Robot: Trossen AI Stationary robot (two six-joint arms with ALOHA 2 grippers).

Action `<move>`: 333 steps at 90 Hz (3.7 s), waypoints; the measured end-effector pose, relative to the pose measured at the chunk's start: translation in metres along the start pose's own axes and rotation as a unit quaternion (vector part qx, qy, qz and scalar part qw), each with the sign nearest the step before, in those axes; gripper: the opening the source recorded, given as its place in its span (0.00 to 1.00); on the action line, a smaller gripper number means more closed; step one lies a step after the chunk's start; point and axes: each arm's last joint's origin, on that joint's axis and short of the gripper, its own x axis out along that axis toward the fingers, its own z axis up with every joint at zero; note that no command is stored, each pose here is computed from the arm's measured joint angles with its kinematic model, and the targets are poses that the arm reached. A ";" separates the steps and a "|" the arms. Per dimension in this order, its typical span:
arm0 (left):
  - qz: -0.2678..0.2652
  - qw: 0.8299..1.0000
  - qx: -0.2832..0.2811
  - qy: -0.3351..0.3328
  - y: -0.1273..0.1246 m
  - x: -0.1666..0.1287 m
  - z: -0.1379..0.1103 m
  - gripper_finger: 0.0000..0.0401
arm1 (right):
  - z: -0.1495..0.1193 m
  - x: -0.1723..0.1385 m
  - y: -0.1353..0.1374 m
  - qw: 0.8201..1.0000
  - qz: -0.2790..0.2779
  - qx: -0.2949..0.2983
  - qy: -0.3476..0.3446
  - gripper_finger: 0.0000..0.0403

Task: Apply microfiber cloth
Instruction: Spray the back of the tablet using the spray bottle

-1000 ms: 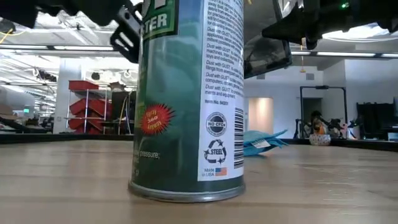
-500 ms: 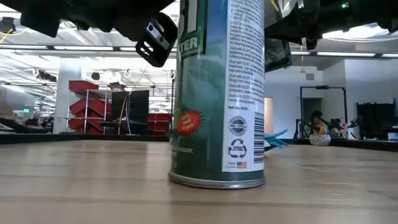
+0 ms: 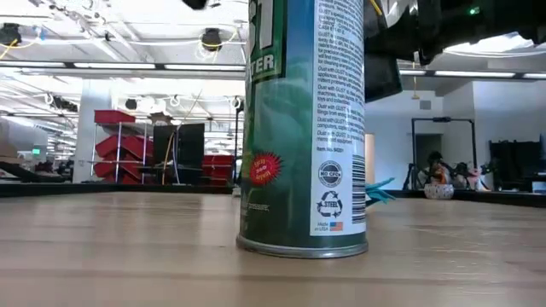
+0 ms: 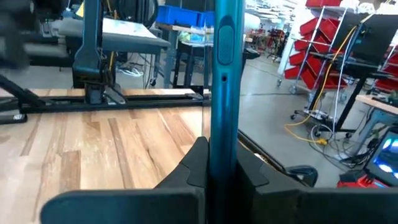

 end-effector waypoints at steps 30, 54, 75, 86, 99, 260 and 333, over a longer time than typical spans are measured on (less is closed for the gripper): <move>0.192 0.977 -0.088 -0.045 0.039 -0.100 -0.006 0.00 | 0.010 0.011 0.009 0.990 0.022 -0.119 0.077 0.02; 0.103 0.957 -0.242 -0.124 0.058 -0.108 -0.055 0.00 | 0.020 0.025 0.038 0.923 0.106 -0.326 0.171 0.02; 0.037 0.944 -0.305 -0.123 0.072 -0.105 -0.069 0.00 | 0.026 0.037 0.085 0.833 0.177 -0.470 0.233 0.02; 0.003 0.936 -0.329 -0.123 0.080 -0.101 -0.070 0.00 | 0.030 0.045 0.105 0.781 0.166 -0.548 0.250 0.02; -0.020 0.927 -0.356 -0.118 0.092 -0.094 -0.074 0.00 | 0.033 0.056 0.120 0.723 0.148 -0.620 0.266 0.02; -0.219 0.787 -0.575 -0.039 0.201 -0.008 -0.106 0.30 | 0.057 0.066 0.178 0.595 0.051 -0.786 0.163 0.02; -0.239 0.828 -0.505 -0.045 0.190 0.001 -0.101 0.24 | 0.060 0.077 0.173 0.622 0.037 -0.764 0.167 0.02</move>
